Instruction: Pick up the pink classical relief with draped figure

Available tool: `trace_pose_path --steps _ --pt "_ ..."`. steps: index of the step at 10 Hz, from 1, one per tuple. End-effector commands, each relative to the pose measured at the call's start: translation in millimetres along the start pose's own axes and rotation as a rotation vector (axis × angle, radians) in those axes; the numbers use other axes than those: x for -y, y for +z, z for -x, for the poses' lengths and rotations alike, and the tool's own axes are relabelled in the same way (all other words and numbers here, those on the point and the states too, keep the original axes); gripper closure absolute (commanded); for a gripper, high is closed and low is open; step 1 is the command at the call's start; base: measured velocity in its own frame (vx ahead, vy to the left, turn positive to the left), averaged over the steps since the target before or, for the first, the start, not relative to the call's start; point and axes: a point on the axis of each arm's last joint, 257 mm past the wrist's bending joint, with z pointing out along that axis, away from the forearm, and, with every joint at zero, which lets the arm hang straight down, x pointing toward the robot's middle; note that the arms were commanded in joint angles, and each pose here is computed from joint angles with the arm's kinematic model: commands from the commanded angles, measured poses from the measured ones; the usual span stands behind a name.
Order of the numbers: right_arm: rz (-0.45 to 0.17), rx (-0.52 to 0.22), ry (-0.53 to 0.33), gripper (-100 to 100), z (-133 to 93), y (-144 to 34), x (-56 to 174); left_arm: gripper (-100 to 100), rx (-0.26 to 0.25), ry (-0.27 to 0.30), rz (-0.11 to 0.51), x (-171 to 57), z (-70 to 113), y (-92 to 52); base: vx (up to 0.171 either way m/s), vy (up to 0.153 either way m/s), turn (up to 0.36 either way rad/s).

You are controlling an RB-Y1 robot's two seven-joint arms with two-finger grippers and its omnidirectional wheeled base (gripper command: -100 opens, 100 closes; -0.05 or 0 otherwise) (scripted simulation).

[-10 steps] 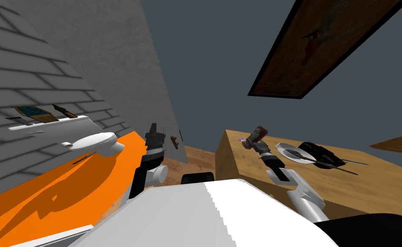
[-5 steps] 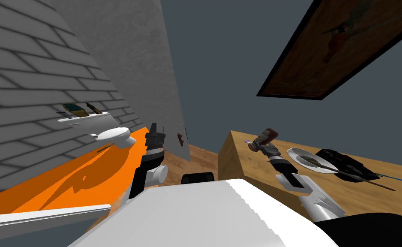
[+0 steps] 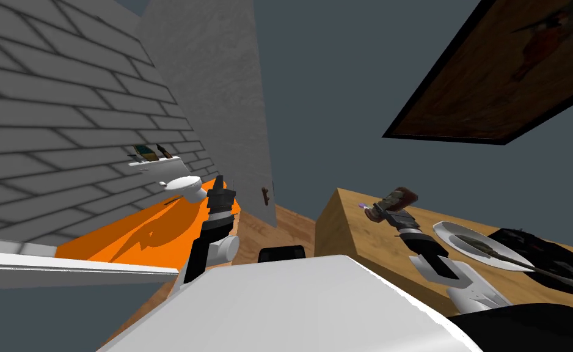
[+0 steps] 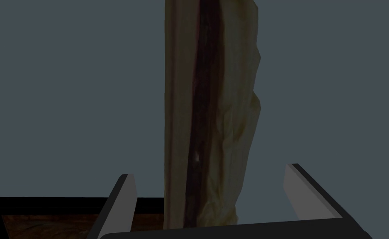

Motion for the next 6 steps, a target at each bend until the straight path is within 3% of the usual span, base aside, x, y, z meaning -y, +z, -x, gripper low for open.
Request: trace_pose_path --steps 1,2,4,5,6 --pt "-0.018 -0.018 0.004 -100 -11 -5.5 6 0 0.0 0.0 0.0 0 0.0 0.0 -0.017 0.022 -0.036" --pt "-0.047 0.007 -0.007 -100 2 -8.6 30 0 0.0 0.0 0.0 0 0.0 0.0 -0.035 0.051 0.279" --pt "-0.066 -0.019 -0.001 -100 -11 -14.9 38 0 0.0 0.0 0.0 0 0.0 0.0 -0.02 0.031 0.088" --pt "-0.088 0.019 -0.014 -100 8 -16.3 59 0 0.0 0.0 0.0 0 0.1 0.0 -0.033 0.052 0.3" --pt "-0.096 0.008 -0.012 -100 3 -19.0 62 0 0.0 0.0 0.0 0 -0.1 0.0 -0.033 0.053 0.178"
